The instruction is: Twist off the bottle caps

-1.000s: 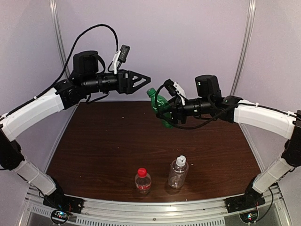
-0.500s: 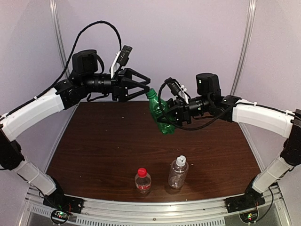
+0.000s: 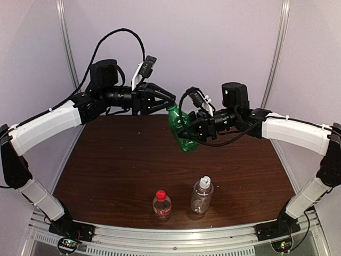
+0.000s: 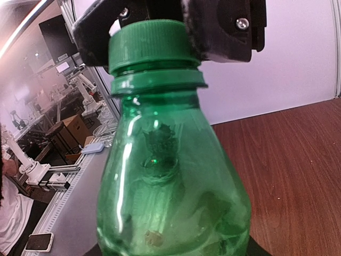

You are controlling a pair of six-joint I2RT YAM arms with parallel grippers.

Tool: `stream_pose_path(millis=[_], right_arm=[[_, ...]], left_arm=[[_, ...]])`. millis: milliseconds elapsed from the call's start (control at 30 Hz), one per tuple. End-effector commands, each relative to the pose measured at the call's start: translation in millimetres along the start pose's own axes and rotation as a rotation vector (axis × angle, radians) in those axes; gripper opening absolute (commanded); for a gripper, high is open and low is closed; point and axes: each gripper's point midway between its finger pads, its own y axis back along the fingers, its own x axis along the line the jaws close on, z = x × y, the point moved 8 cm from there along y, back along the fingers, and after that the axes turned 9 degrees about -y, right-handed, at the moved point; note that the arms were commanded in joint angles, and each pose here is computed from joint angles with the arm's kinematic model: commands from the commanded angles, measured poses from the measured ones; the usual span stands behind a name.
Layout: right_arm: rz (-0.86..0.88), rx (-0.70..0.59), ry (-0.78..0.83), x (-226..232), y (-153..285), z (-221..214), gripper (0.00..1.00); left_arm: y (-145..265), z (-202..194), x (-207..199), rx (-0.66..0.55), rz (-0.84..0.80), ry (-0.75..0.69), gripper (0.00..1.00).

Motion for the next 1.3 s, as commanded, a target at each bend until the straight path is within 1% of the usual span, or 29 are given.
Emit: stream_pose_path(millis=[0, 67, 233, 333, 367, 533, 667, 733, 800, 900, 1033, 1133, 1267], right_arm=[[-0.009, -0.024, 0.028, -2, 2, 9, 0.51], [-0.034, -0.034, 0.028, -3, 4, 11, 0.49], [-0.113, -0.059, 0.035, -7, 8, 16, 0.49], [-0.2, -0.078, 0.047, -11, 12, 20, 0.47], [-0.242, -0.076, 0.038, -14, 13, 19, 0.47], [-0.494, -0.101, 0.043, -34, 23, 19, 0.48], [-0.633, -0.135, 0.051, -45, 29, 17, 0.48], [-0.697, -0.158, 0.051, -49, 34, 17, 0.48], [-0.752, -0.18, 0.046, -53, 37, 17, 0.48], [-0.803, -0.19, 0.041, -56, 39, 16, 0.48], [-0.812, -0.181, 0.047, -54, 39, 14, 0.48], [-0.783, -0.168, 0.056, -50, 39, 13, 0.48], [-0.713, -0.133, 0.062, -44, 35, 8, 0.49]], left_arm=[[0, 0, 1, -0.025, -0.016, -0.013, 0.28], [0, 0, 1, -0.022, -0.011, -0.009, 0.23], [1, -3, 2, -0.012, 0.017, 0.006, 0.16], [2, -3, 6, -0.013, 0.066, 0.031, 0.08], [2, -3, 9, -0.013, 0.102, 0.047, 0.05], [7, -1, 29, -0.023, 0.355, 0.161, 0.02], [11, -7, 42, -0.064, 0.542, 0.322, 0.03], [9, -9, 46, -0.078, 0.598, 0.369, 0.05], [5, -13, 47, -0.06, 0.646, 0.405, 0.07], [-3, -12, 46, -0.062, 0.658, 0.416, 0.12], [-9, -8, 46, -0.062, 0.635, 0.413, 0.19], [-8, -4, 44, -0.049, 0.62, 0.374, 0.28], [-3, 6, 37, -0.052, 0.56, 0.274, 0.42]])
